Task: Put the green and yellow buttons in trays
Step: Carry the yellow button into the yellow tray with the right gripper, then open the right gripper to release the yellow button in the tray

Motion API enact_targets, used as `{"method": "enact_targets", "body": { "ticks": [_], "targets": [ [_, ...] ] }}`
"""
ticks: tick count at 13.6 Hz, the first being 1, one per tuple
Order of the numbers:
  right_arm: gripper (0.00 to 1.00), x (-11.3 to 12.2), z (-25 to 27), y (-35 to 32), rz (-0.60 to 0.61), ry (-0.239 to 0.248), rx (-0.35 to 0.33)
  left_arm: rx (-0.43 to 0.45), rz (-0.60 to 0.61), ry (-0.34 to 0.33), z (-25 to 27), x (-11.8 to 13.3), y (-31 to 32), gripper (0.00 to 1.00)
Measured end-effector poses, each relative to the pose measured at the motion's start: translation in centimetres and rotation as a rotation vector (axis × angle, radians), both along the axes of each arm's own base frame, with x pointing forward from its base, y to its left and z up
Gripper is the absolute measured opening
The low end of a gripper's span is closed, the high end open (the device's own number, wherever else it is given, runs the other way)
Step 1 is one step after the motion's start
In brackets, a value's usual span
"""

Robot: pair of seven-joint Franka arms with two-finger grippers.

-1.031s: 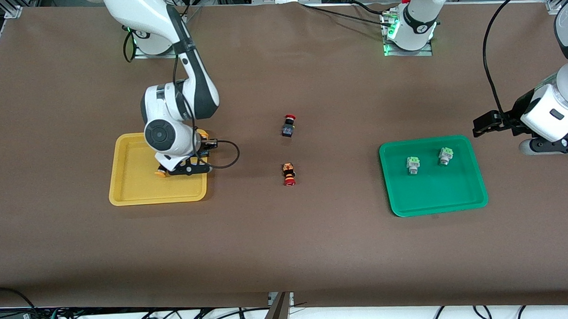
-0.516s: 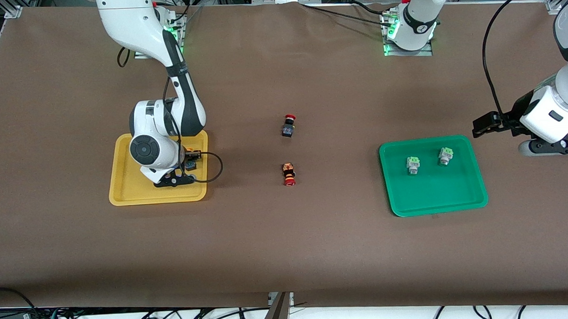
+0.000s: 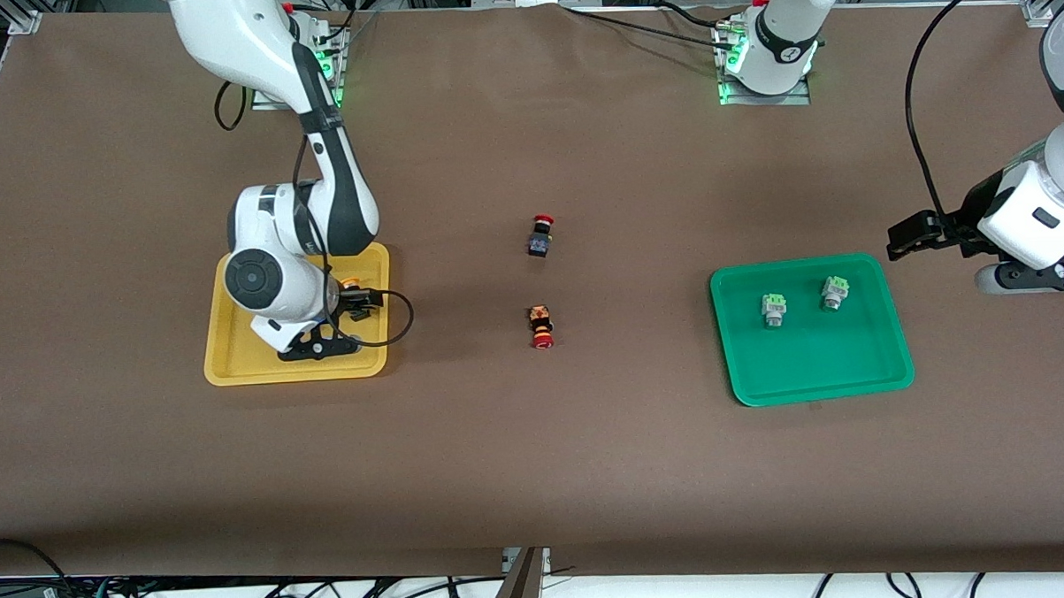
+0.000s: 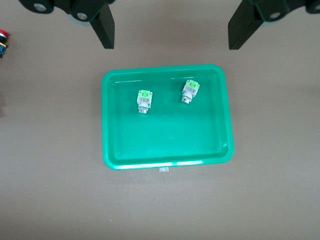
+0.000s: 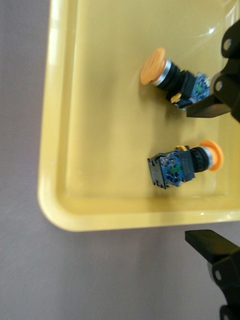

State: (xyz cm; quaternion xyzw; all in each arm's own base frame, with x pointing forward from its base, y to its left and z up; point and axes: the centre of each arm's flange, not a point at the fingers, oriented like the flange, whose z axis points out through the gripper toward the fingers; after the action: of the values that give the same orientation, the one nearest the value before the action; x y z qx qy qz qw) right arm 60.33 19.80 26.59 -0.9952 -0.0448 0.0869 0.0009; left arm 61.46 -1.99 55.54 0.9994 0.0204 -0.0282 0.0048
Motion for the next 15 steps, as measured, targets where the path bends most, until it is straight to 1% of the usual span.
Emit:
{"method": "enact_targets", "body": {
  "ticks": [2,4,5,6,8,10,11,15],
  "targets": [
    [1.0,0.5,4.4,-0.8,-0.007,-0.023,0.035,0.0,0.001,-0.004,0.2,0.1,0.0,1.0],
    [1.0,1.0,9.9,-2.0,0.038,-0.071,0.014,0.0,0.001,-0.003,0.0,0.2,0.0,1.0],
    [1.0,1.2,12.7,-2.3,0.056,-0.089,0.008,0.0,0.001,-0.002,0.0,0.3,0.0,1.0],
    [1.0,1.3,15.2,-2.2,0.068,-0.097,0.012,0.0,0.002,-0.001,-0.1,0.3,0.1,1.0],
    [1.0,1.0,18.2,-1.3,0.089,-0.076,0.023,0.0,0.005,-0.002,0.0,0.3,0.2,1.0],
    [1.0,0.5,19.0,-0.5,0.102,-0.045,0.021,0.0,0.005,-0.003,0.0,0.3,0.2,1.0],
    [1.0,0.5,19.3,-0.4,0.105,-0.042,0.021,0.0,0.005,-0.003,0.0,0.3,0.2,1.0],
    [1.0,0.0,22.3,-1.5,0.1,-0.065,0.045,0.001,0.006,-0.004,0.0,0.3,0.3,1.0]
  ]
}}
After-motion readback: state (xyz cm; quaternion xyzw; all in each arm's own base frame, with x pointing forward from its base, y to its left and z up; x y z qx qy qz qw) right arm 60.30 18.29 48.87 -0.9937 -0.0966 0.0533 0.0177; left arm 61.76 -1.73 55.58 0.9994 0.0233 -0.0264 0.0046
